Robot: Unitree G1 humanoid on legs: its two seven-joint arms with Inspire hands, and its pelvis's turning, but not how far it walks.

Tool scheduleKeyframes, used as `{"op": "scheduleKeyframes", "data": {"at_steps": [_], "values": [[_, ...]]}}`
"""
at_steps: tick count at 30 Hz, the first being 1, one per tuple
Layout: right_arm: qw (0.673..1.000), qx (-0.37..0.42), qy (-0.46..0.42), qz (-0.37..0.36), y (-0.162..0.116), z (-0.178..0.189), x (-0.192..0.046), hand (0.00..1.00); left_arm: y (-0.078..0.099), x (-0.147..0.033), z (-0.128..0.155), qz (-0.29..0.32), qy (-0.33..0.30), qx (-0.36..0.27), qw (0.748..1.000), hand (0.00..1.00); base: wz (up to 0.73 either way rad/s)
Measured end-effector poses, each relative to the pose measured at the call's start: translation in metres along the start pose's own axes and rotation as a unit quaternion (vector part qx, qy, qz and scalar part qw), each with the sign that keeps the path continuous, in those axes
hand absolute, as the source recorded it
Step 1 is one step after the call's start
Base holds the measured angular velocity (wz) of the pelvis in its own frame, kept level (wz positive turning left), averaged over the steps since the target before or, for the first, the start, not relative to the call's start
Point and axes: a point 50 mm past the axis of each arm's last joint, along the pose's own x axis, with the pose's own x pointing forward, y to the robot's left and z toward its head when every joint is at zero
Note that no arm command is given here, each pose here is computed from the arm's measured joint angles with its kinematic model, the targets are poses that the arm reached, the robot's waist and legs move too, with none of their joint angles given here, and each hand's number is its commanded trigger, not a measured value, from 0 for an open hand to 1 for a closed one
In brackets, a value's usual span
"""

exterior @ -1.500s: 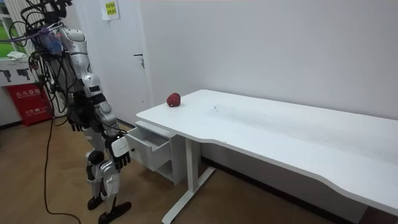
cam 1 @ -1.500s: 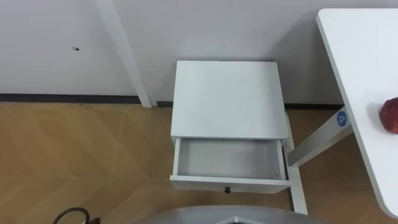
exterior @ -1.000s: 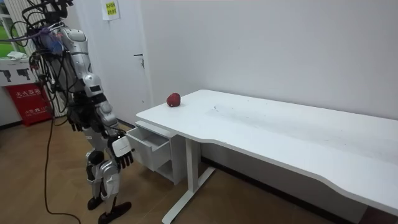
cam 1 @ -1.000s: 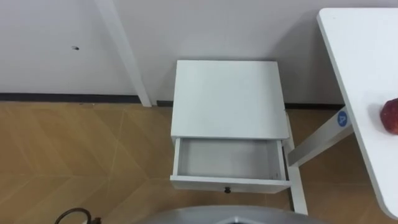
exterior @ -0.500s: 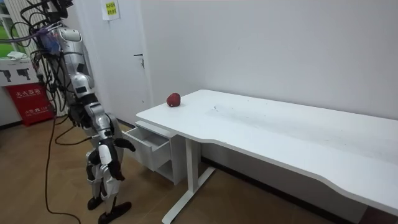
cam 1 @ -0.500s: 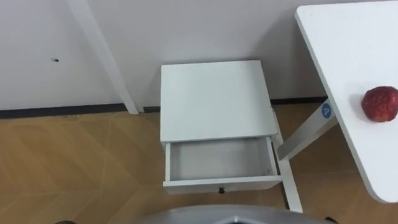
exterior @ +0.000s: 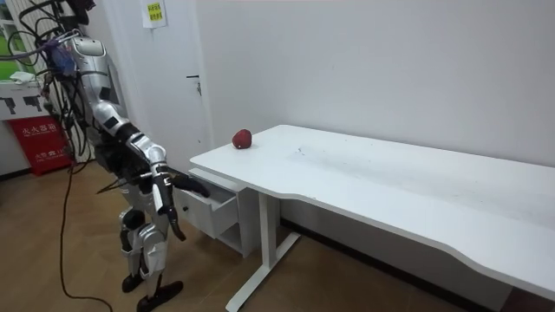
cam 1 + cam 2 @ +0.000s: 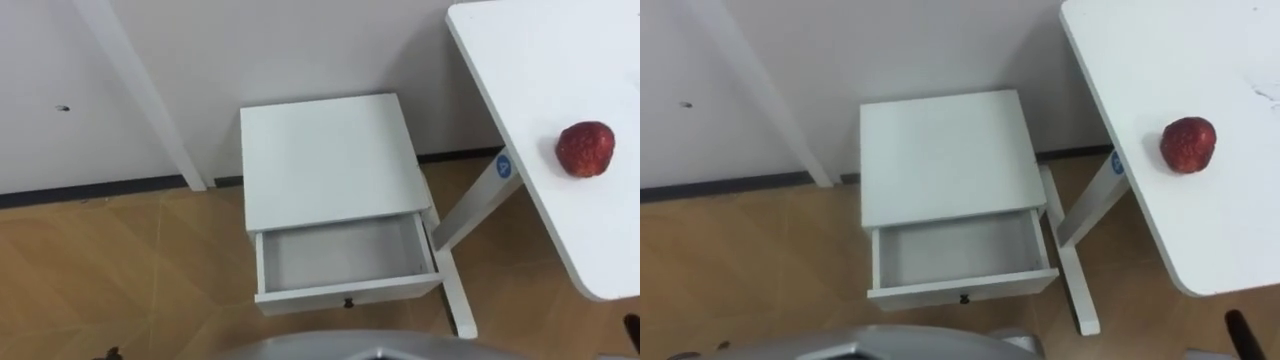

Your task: Put apple and close drawer

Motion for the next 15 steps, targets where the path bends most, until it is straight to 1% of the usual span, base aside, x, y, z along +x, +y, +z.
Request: {"op": "scheduleKeyframes", "data": {"at_steps": [5,10,13,15], "values": [[0.998,0.007,-0.065,-0.015,0.013,0.019,-0.007,0.00,0.001,-0.001,-0.002,-0.001,-0.001,0.002,1.000,0.00,0.00],[0.988,0.002,-0.156,-0.002,0.031,0.042,-0.020,0.00,0.001,0.001,0.007,-0.006,-0.028,0.007,1.000,0.00,0.00],[0.979,0.003,-0.204,-0.001,0.038,0.054,-0.030,0.00,0.001,0.001,0.008,-0.007,-0.031,0.011,0.999,0.00,0.00],[0.965,-0.003,-0.260,0.026,0.051,0.065,-0.044,0.00,0.000,0.001,0.007,-0.009,-0.032,0.016,0.999,0.00,0.00]]}}
